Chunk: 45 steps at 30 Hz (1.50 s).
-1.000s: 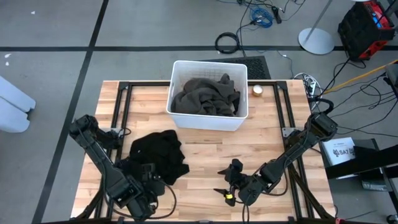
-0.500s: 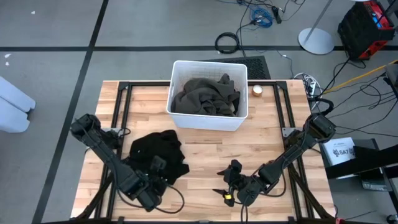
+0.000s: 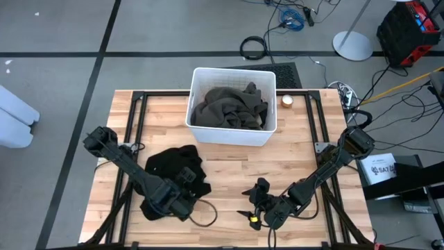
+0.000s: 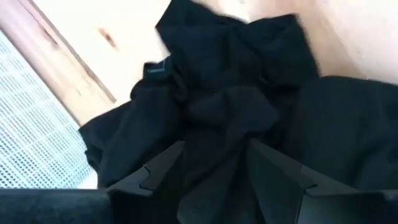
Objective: Sort clothes
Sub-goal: Put the black boxer into the white laundry bin
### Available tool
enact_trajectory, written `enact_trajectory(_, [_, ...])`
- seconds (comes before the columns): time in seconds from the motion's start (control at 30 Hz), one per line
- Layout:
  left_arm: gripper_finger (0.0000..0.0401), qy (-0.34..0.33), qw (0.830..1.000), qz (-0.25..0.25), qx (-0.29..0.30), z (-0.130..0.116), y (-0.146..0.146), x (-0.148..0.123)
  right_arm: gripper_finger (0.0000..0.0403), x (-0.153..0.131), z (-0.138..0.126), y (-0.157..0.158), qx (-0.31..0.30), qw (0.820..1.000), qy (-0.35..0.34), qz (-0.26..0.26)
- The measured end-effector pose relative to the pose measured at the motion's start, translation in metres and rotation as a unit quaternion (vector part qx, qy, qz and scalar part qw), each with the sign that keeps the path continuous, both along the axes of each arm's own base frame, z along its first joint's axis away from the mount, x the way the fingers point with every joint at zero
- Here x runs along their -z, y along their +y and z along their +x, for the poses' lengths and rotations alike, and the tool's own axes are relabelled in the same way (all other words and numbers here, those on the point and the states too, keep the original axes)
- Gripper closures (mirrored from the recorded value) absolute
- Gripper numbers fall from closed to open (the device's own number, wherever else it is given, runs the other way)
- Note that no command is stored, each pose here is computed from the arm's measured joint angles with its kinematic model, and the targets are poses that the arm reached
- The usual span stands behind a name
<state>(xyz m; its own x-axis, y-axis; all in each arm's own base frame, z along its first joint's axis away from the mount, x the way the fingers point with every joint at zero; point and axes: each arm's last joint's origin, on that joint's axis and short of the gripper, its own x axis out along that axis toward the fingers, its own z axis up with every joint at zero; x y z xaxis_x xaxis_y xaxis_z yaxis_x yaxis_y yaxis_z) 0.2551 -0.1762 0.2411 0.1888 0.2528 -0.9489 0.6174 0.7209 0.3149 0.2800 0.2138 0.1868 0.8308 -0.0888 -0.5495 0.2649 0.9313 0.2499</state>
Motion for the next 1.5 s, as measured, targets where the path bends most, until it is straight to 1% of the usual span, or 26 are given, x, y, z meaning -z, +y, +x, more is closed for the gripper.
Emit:
enact_trajectory(0.13, [0.0221, 0.025, 0.999, -0.019, -0.016, 0.007, 0.007, 0.005, 0.0062, 0.000, 0.000, 0.000, 0.000, 1.000, 0.000, 0.000])
enact_trajectory(0.37, [0.0221, 0.062, 0.996, -0.055, -0.029, 0.010, 0.010, 0.010, 0.0062, 0.000, 0.000, 0.000, -0.001, 1.000, 0.000, -0.002])
enact_trajectory(0.5, [0.0225, 0.066, 0.995, -0.059, -0.050, 0.010, 0.011, 0.010, 0.0062, 0.000, 0.000, 0.000, -0.001, 1.000, 0.000, -0.002])
enact_trajectory(0.57, [0.0242, 0.062, 0.994, -0.051, -0.069, 0.010, 0.013, 0.010, 0.0062, 0.000, 0.000, 0.000, -0.001, 1.000, 0.000, -0.002])
enact_trajectory(0.6, [0.0257, 0.059, 0.994, -0.051, -0.080, 0.010, 0.014, 0.010, 0.0062, 0.000, 0.000, 0.000, -0.001, 1.000, 0.000, -0.002])
enact_trajectory(0.67, [0.0301, 0.054, 0.993, -0.050, -0.094, 0.010, 0.014, 0.010, 0.0062, 0.000, 0.000, 0.000, -0.001, 1.000, 0.000, -0.002])
enact_trajectory(0.73, [0.0359, 0.049, 0.991, -0.053, -0.114, 0.010, 0.013, 0.010, 0.0062, 0.000, 0.000, 0.000, -0.001, 1.000, 0.000, -0.002])
enact_trajectory(0.77, [0.0379, 0.046, 0.990, -0.054, -0.126, 0.010, 0.013, 0.010, 0.0062, 0.000, 0.000, 0.000, -0.001, 1.000, 0.000, -0.002])
enact_trajectory(0.8, [0.0387, 0.040, 0.988, -0.052, -0.138, 0.010, 0.014, 0.010, 0.0062, 0.000, 0.000, 0.000, -0.001, 1.000, 0.000, -0.001])
enact_trajectory(0.9, [0.0391, 0.015, 0.986, -0.050, -0.157, 0.013, 0.013, 0.003, 0.0062, 0.000, 0.000, 0.000, 0.000, 1.000, 0.000, 0.000])
enact_trajectory(1.03, [0.0395, -0.042, 0.984, -0.067, -0.161, 0.024, 0.007, -0.025, 0.0062, 0.000, 0.000, 0.000, 0.000, 1.000, 0.000, 0.000])
enact_trajectory(1.13, [0.0397, -0.111, 0.977, -0.083, -0.160, 0.032, 0.003, -0.060, 0.0062, 0.000, 0.000, 0.000, 0.001, 1.000, 0.000, 0.000])
enact_trajectory(1.23, [0.0398, -0.185, 0.964, -0.106, -0.158, 0.037, 0.002, -0.103, 0.0062, 0.000, 0.000, 0.000, 0.001, 1.000, -0.001, -0.001])
enact_trajectory(1.3, [0.0398, -0.243, 0.949, -0.127, -0.154, 0.037, 0.001, -0.136, 0.0062, 0.000, 0.000, 0.000, 0.002, 1.000, -0.001, -0.001])
enact_trajectory(1.37, [0.0399, -0.303, 0.929, -0.140, -0.159, 0.034, 0.003, -0.167, 0.0062, 0.000, 0.000, 0.000, 0.002, 1.000, -0.001, -0.001])
enact_trajectory(1.43, [0.0399, -0.359, 0.906, -0.148, -0.167, 0.029, 0.007, -0.196, 0.0062, 0.000, 0.000, 0.000, 0.001, 1.000, -0.001, -0.001])
enact_trajectory(1.5, [0.0399, -0.412, 0.880, -0.151, -0.182, 0.022, 0.013, -0.222, 0.0062, 0.000, 0.000, 0.000, 0.001, 1.000, -0.001, -0.001])
